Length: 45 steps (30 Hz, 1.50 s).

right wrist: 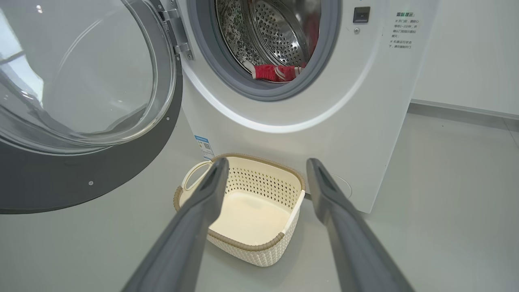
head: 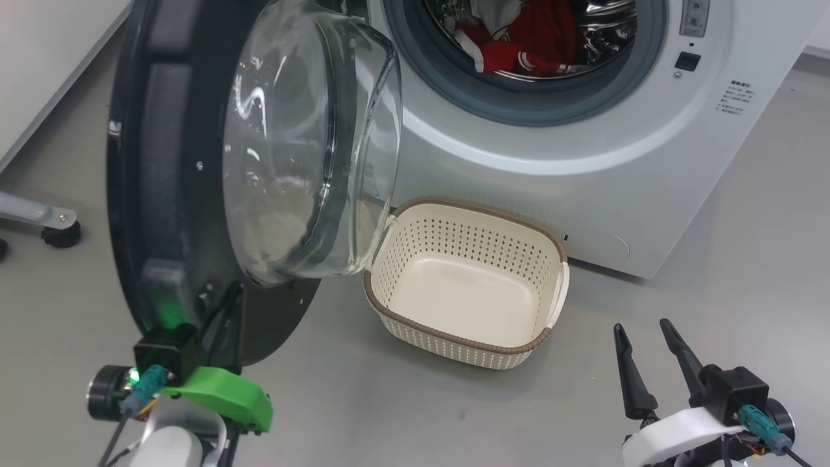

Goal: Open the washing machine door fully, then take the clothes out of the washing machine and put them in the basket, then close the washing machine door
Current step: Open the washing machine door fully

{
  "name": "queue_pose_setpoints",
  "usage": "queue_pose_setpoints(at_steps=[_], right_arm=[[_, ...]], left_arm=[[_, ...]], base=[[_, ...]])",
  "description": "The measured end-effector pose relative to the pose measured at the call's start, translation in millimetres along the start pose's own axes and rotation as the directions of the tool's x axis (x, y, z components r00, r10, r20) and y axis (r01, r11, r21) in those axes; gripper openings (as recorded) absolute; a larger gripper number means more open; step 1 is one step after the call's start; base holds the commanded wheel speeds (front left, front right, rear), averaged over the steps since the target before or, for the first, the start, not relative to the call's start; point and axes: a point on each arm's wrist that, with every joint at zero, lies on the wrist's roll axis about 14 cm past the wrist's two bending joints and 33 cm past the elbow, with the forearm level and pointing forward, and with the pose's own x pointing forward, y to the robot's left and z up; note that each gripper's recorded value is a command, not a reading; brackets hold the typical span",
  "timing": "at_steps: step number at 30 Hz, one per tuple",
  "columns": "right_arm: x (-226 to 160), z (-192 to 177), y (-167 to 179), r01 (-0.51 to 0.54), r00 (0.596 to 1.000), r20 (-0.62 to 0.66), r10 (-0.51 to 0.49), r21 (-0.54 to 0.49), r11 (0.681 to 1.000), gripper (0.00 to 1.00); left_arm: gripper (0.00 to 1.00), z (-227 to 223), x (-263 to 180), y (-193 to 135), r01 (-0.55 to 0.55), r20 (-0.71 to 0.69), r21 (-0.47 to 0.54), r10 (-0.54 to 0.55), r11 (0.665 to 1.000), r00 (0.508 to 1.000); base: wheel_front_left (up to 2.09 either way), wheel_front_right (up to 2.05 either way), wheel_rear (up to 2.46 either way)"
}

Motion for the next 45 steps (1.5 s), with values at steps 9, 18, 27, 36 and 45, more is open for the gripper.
queue_pose_setpoints(at_steps=[9, 18, 27, 36, 45], right_arm=[[10.0, 5.5, -8.0, 0.011, 1.000, 0.021, -0.011, 0.000, 1.000, 1.00], [15.7, 0.9, -13.9, 0.018, 1.000, 0.013, -0.018, -0.003, 1.000, 1.00], [24.0, -4.2, -23.3, 0.024, 1.000, 0.004, -0.024, -0.005, 1.000, 1.00], [28.0, -6.6, -33.9, 0.044, 0.999, 0.001, -0.044, -0.005, 0.999, 1.00], [28.2, -7.9, -34.5, 0.042, 0.999, -0.002, -0.042, -0.002, 0.999, 1.00]], left_arm=[[0.00, 4.3, 17.2, 25.5, -0.081, 0.015, -0.002, 0.081, 0.997, 0.997], [0.00, 6.7, 28.0, 65.9, -0.199, 0.019, -0.015, 0.199, 0.980, 0.980], [0.00, 12.3, 42.0, 94.4, -0.282, 0.032, -0.015, 0.282, 0.959, 0.959], [0.00, 7.5, 49.3, 110.5, -0.331, 0.017, -0.003, 0.331, 0.944, 0.943], [0.00, 5.3, 50.8, 113.9, -0.346, 0.013, -0.007, 0.346, 0.938, 0.938]], base=[[0.00, 0.00, 0.00], [0.00, 0.00, 0.00], [0.00, 0.00, 0.00], [0.00, 0.00, 0.00], [0.00, 0.00, 0.00]])
